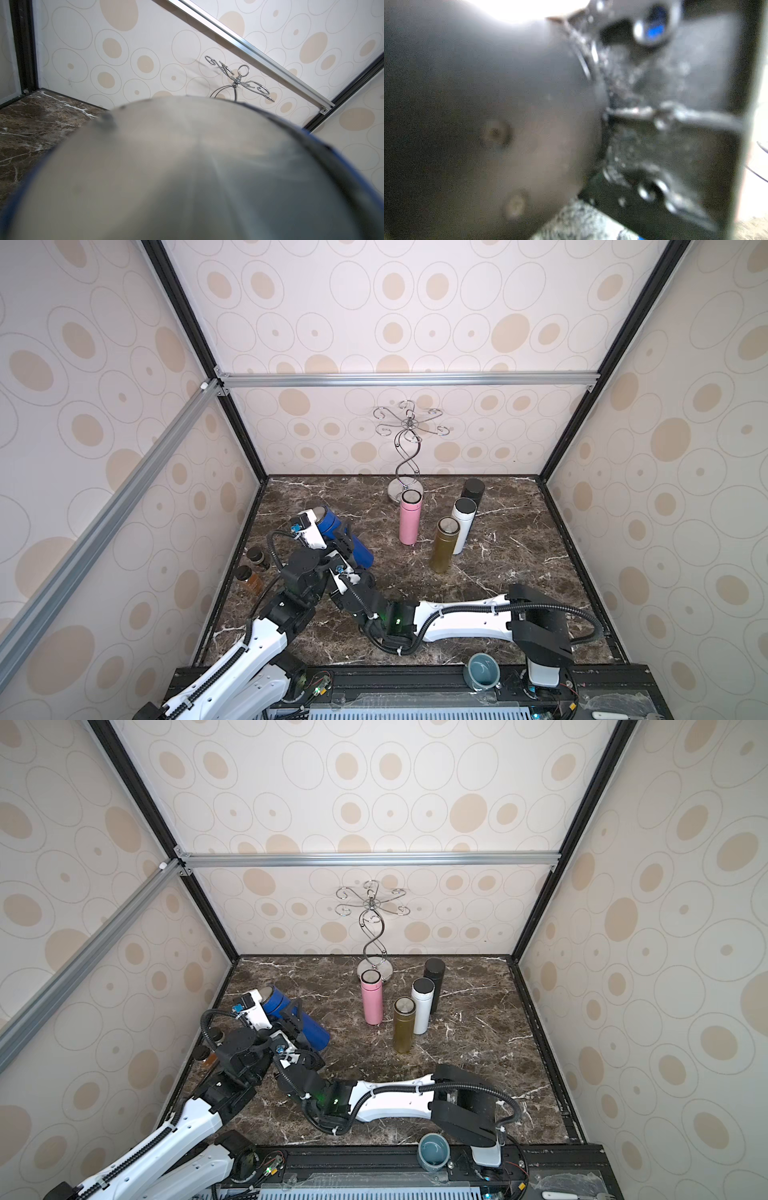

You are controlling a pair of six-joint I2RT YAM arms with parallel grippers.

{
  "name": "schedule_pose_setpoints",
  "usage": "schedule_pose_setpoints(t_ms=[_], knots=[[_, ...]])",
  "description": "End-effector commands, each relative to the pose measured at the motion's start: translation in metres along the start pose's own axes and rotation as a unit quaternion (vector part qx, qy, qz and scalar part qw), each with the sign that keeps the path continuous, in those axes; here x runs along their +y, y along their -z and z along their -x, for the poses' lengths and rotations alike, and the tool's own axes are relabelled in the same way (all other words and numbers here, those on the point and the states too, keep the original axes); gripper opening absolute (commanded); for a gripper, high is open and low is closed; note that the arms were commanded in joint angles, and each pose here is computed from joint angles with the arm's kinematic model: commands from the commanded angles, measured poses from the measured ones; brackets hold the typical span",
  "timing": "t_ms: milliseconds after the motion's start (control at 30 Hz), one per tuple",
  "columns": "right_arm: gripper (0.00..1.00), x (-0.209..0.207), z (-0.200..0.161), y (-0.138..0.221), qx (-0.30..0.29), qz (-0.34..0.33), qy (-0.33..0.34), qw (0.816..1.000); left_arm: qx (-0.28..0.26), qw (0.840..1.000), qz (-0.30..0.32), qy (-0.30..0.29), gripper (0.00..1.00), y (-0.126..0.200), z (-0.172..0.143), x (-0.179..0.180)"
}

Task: Wipe the surface of the thermos
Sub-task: Wipe the dirt from the surface of the thermos.

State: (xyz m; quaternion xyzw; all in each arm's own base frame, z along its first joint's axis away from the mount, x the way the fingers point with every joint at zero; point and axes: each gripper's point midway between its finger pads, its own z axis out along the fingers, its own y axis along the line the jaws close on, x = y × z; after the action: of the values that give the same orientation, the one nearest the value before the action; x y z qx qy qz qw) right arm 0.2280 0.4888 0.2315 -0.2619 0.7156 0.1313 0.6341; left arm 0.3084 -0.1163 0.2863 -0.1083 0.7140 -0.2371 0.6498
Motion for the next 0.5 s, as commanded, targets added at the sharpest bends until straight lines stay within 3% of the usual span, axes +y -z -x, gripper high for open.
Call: schedule_pose_setpoints(t_ms=[0,300,467], knots=[[0.00,-0.029,-0.026,-0.001,0.032,-0.055,0.027,0.998,-0.051,0.997,-0.045,0.032,0.00,0.009,0.043,-0.028],[0.00,-0.057,-0.057,0.017,0.068,-0.098,-0.002,0.993,-0.068,0.996,-0.035,0.043,0.00,0.013,0.051,-0.025],[0.00,-0.058,-0.046,0.039,0.069,-0.025,-0.083,0.994,-0.068,0.996,-0.052,0.026,0.00,0.014,0.052,-0.032]])
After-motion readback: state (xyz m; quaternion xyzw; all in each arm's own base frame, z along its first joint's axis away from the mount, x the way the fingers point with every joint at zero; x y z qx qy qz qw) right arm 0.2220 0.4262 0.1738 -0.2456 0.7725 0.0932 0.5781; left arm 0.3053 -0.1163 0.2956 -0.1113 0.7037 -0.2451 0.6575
